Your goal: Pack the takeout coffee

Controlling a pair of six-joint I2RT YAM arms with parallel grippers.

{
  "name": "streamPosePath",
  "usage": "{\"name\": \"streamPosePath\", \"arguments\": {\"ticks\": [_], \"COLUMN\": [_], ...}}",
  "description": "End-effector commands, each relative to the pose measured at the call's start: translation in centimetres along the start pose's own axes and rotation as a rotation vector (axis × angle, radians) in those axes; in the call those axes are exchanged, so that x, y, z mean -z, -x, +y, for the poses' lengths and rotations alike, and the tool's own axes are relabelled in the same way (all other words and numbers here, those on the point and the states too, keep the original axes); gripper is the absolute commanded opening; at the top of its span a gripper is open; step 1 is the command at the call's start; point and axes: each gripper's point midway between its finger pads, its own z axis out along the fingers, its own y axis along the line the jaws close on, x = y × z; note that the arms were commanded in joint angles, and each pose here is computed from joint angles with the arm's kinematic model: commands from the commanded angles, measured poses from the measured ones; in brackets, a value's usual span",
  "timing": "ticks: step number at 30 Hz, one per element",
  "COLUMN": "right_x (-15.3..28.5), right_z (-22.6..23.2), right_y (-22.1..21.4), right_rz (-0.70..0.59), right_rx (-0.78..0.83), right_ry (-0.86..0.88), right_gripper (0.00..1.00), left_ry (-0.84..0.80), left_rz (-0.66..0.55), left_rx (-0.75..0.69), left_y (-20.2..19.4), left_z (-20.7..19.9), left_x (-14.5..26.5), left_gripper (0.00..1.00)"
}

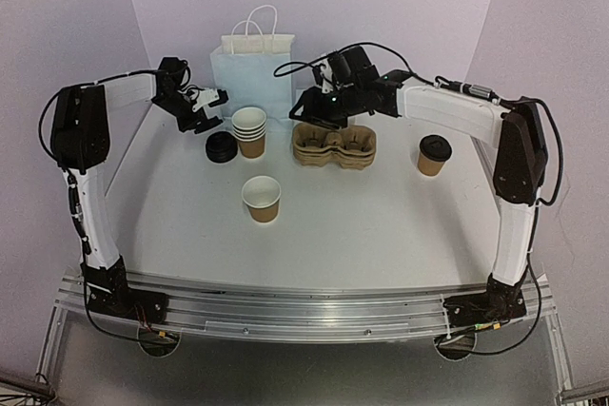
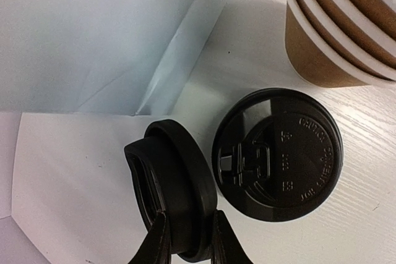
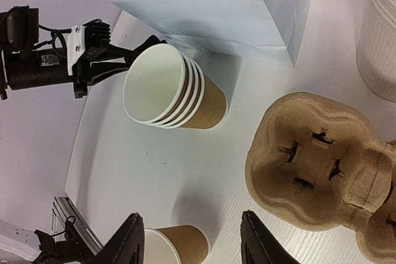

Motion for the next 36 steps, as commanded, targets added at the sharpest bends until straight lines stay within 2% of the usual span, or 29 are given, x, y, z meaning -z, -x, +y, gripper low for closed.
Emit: {"name": "streamPosePath", "arguments": {"ticks": [1,6,9,14,17,22,26,29,33,36], "right_x": [1.2,2.3,3.0,4.3,4.9,4.6,4.6,5.0,4.2,3.6], "right_z": [1.6,2.1,2.3,3.3,4.2,7.1,9.6,11.3,11.4,11.0], "right_y": [1.7,2.5,3.0,3.7,3.8,2.6,0.9,-0.5,-3.8,-6.3], "right_rz": [-0.04,-0.074,-0.094,-0.115,-0.121,-0.088,-0.06,-0.043,0.026,0.104], "right_rx": [0.006,0.009,-0.002,-0.035,-0.031,0.021,0.104,0.164,0.212,0.18], "right_ry": [0.041,0.036,0.035,0.054,0.055,0.066,0.059,0.072,0.006,-0.052], "right_gripper": [0.48,0.48,0.48,0.47,0.46,0.47,0.48,0.48,0.49,0.5], "left_ry": [0.072,0.097,0.116,0.085,0.098,0.124,0.091,0.075,0.121,0.138], "left_rz": [-0.014,-0.008,-0.038,-0.108,-0.181,-0.325,-0.409,-0.437,-0.479,-0.495], "left_rx": [-0.053,-0.064,-0.126,-0.274,-0.391,-0.615,-0.79,-0.936,-1.112,-1.164], "left_y": [1.0,0.7,1.4,2.2,3.4,5.9,7.5,7.1,6.5,6.5], "left_z": [1.2,1.3,0.0,-5.0,-8.5,-15.5,-20.7,-23.2,-24.6,-25.0], "left_x": [3.7,6.9,9.9,15.2,18.9,22.5,22.5,21.7,20.1,19.1], "left_gripper": [0.09,0.08,0.08,0.1,0.13,0.17,0.17,0.17,0.17,0.17]}}
